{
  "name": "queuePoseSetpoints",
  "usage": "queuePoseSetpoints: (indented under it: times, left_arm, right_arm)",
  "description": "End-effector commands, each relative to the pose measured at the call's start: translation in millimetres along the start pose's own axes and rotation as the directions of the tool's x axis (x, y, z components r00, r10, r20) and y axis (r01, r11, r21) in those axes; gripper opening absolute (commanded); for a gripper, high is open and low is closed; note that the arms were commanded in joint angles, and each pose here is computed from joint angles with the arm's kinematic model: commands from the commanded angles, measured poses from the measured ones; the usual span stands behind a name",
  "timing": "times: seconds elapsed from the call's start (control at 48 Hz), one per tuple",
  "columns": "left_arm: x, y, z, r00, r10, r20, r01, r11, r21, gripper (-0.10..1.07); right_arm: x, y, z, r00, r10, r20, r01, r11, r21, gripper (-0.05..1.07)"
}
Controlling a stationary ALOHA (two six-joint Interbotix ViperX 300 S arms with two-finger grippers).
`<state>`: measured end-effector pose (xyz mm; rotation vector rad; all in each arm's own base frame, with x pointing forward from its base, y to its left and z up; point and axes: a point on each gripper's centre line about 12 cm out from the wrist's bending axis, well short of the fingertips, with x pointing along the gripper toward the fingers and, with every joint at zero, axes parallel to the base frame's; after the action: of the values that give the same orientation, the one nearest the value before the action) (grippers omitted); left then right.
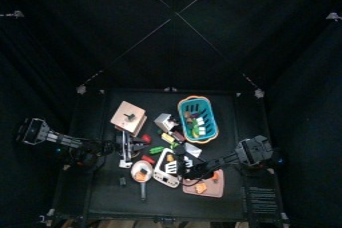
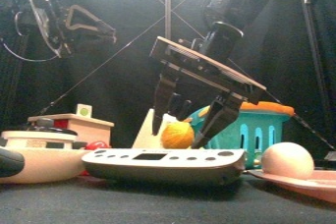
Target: Place corn on stove
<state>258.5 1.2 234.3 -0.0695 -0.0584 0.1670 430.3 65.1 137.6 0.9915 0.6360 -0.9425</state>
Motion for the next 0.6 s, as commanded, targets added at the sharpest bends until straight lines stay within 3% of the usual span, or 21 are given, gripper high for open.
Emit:
queuePoseSetpoints:
  times: [0.0,0.583]
  left_arm:
    - [2.7,-1.4,5.8,1.000,-0.001,0.019,0.001,1.000,-0.006,0.67]
    - [2.3,-1.2,5.7,1.000,-0.001,0.019,0.001,1.000,-0.006,0.67]
  right_arm:
    - [-14.4,13.2,6.8,0.999,0.044,0.005,-0.044,0.999,0.014,0.93]
    - [-24.2,12.7,2.5,0.999,0.037,0.010,-0.037,0.999,0.004,0.93]
